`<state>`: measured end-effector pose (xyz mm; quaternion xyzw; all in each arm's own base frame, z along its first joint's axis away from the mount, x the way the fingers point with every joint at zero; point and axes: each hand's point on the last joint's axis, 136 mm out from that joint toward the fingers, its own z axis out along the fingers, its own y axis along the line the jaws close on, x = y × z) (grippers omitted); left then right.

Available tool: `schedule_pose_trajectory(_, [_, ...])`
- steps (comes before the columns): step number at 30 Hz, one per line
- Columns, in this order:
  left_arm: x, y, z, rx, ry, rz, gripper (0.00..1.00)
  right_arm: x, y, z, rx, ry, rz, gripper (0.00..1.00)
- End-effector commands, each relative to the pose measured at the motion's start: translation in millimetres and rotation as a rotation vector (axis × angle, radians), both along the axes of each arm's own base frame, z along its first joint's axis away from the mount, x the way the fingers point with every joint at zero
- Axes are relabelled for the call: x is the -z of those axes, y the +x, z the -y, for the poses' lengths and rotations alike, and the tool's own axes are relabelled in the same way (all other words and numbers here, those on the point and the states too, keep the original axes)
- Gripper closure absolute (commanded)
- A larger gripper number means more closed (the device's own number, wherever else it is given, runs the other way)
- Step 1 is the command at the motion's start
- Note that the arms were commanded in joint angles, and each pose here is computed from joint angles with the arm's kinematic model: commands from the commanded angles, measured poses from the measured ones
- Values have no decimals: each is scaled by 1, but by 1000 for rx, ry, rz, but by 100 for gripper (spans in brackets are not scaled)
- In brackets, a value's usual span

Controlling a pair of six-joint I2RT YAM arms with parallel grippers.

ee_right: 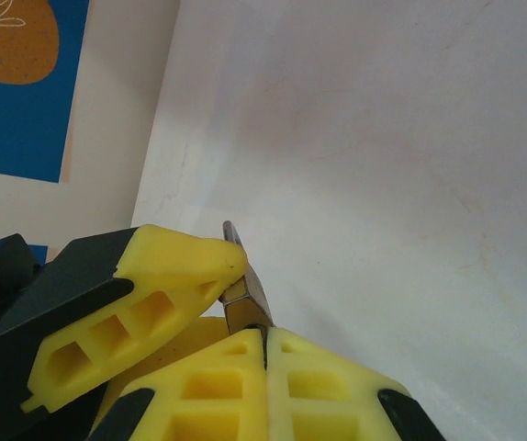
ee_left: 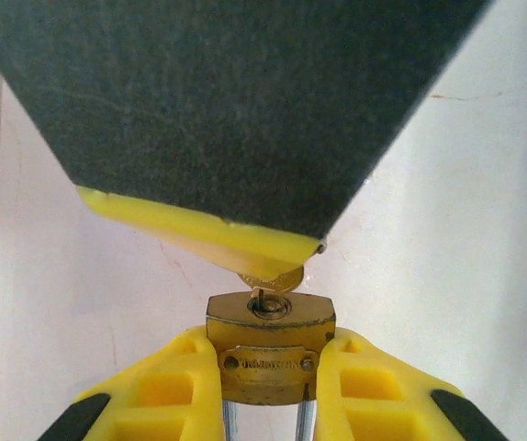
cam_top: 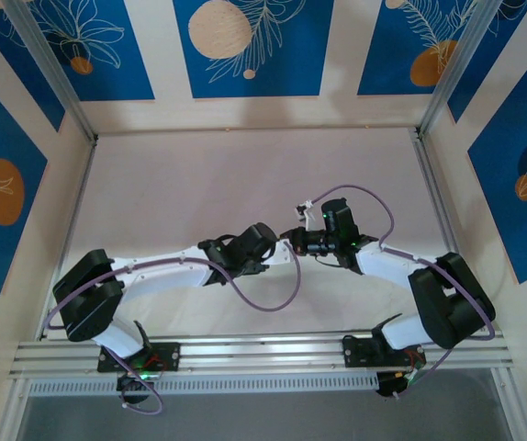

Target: Unlock with the key

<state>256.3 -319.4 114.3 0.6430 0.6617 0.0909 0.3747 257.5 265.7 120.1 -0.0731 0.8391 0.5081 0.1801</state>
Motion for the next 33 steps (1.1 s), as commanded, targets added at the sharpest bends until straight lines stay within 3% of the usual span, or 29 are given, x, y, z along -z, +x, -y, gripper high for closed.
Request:
schedule_pose_trajectory(1, [-23,2,35,54,-116,110,87,-19,-11,-23,-64,70,-1,96])
schedule_pose_trajectory(18, [-31,-10,59,113,-190,78,87,-14,-17,-40,-116,57,7,96])
schedule_pose_trajectory(33, [-37,-9,72,161,-199,274,93,-20,-22,-51,-137,168,-95,99])
